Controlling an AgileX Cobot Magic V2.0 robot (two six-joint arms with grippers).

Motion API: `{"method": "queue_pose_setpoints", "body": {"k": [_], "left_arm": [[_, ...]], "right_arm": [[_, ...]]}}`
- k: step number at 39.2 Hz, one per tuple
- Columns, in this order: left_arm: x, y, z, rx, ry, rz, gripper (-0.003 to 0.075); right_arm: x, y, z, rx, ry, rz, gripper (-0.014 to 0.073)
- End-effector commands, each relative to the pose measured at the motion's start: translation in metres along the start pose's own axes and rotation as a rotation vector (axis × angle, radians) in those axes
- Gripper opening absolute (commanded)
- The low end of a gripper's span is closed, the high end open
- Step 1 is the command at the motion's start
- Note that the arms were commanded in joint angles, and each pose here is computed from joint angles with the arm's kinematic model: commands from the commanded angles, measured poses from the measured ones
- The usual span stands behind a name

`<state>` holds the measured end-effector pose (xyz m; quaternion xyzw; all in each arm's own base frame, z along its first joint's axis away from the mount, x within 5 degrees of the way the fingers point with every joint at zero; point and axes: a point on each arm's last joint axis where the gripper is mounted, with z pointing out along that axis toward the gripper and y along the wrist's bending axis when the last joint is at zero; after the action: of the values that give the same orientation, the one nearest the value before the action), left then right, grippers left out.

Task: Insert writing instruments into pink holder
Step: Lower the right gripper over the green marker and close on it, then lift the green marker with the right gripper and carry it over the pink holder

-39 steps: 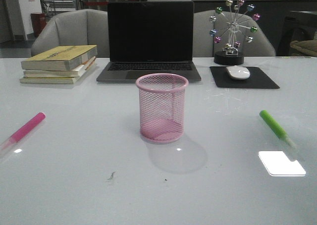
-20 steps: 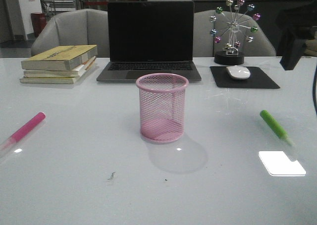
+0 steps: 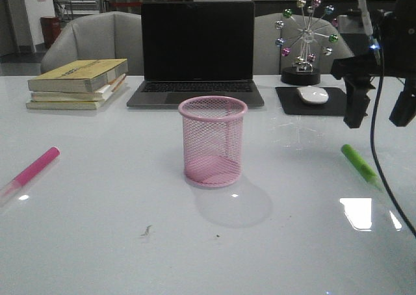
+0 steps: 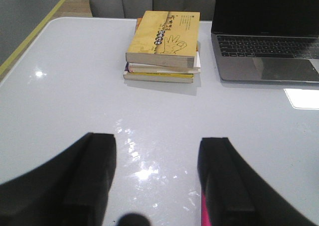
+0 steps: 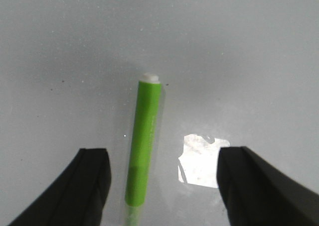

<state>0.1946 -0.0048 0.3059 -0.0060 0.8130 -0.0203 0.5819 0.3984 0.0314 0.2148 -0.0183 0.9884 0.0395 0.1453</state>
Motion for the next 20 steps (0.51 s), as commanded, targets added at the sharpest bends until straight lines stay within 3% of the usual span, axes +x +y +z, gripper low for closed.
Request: {"method": "queue_pose_setpoints", "body": {"k": [1,20], "left_arm": [[-0.02,-0.001,-0.005,0.006,-0.112,-0.016,0.0424],[-0.019,-0.001,-0.004,0.006,-0.099,-0.015,0.0424]], "right_arm": [[-0.009,0.004,-0.016,-0.024,-0.063,-0.015,0.0561],[-0.007,0.003,0.022,-0.043,0.026,-0.009,0.0561]]}}
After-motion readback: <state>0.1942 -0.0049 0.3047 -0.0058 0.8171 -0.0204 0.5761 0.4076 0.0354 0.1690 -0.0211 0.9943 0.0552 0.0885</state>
